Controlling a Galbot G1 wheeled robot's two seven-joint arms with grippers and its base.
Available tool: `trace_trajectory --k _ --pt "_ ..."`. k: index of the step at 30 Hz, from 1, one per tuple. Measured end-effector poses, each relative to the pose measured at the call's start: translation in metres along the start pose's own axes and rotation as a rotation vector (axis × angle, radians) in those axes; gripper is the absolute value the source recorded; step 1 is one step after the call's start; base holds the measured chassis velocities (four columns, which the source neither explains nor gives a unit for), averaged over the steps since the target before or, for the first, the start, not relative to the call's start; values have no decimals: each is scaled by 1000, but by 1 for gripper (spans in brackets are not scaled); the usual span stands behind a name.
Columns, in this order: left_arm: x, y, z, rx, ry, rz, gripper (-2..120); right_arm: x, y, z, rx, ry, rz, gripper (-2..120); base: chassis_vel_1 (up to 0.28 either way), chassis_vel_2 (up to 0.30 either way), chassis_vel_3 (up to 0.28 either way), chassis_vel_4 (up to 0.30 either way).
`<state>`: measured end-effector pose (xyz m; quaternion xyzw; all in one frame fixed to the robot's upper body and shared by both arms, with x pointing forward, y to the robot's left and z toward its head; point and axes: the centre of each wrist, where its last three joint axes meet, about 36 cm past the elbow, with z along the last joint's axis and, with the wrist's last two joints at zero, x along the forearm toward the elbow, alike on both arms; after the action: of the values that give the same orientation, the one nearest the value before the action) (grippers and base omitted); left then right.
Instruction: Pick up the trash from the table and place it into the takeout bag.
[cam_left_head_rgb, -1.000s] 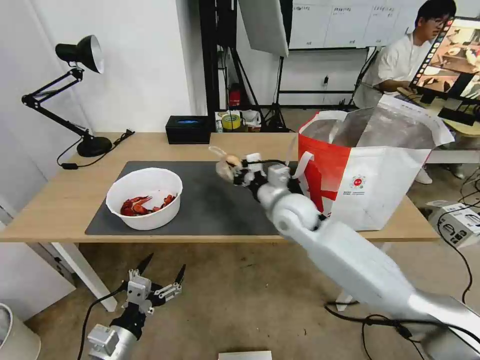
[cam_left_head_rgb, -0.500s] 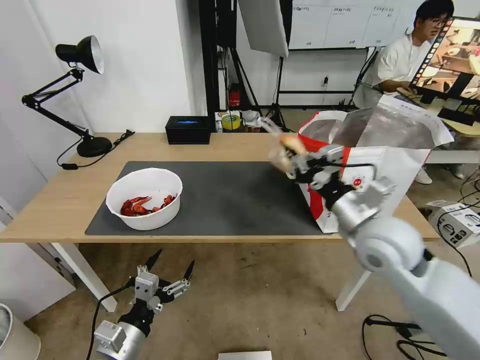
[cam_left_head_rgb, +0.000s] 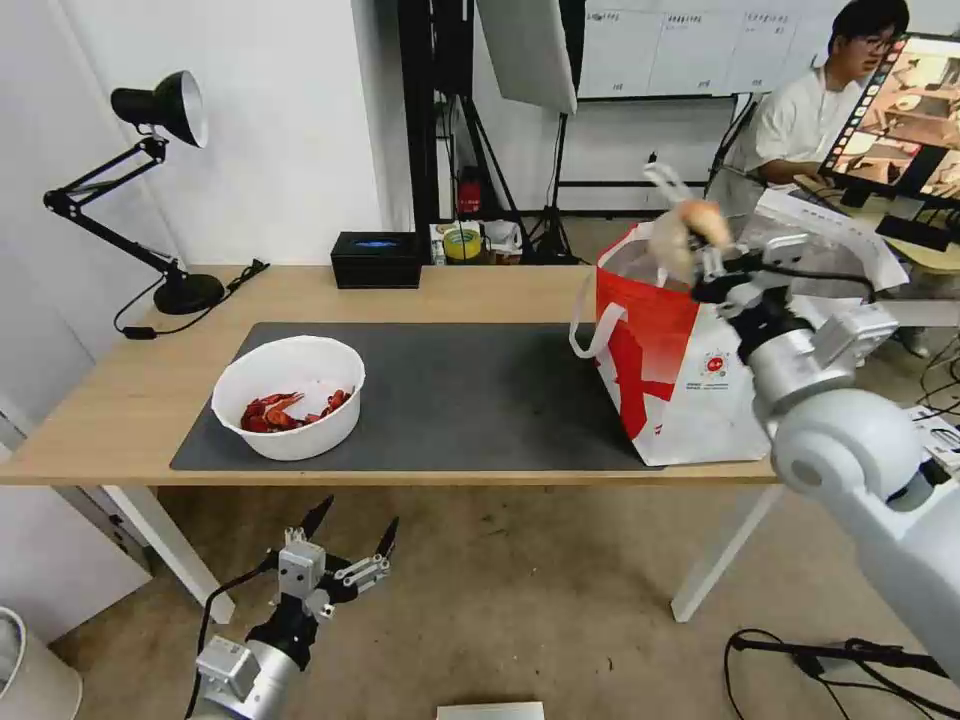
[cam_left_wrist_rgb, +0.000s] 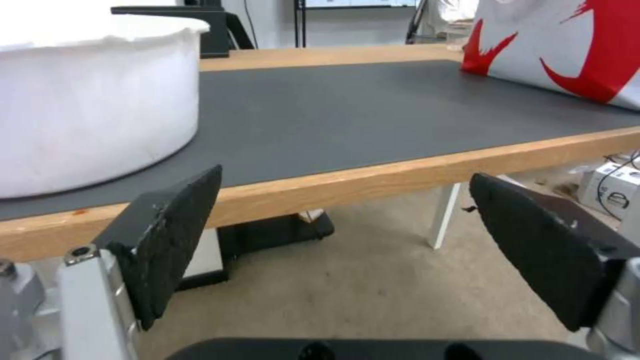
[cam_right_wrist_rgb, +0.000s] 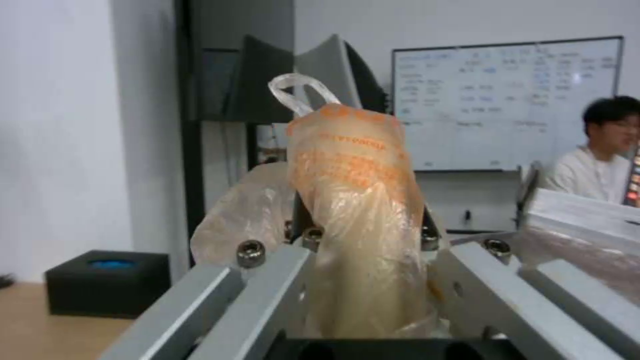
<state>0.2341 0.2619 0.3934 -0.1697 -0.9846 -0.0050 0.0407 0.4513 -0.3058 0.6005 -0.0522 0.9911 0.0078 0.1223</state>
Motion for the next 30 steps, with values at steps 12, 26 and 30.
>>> trace_trajectory --k 12,26,30 --pt "-2 -1 4 -7 6 5 100 -25 -19 -3 10 94 87 6 0 0 0 0" --pt "-2 -1 3 -7 3 5 100 -29 -19 -7 18 105 78 7 0 0 0 0" --pt "-2 -1 3 -6 3 5 100 -28 -19 -7 18 106 76 7 0 0 0 0"
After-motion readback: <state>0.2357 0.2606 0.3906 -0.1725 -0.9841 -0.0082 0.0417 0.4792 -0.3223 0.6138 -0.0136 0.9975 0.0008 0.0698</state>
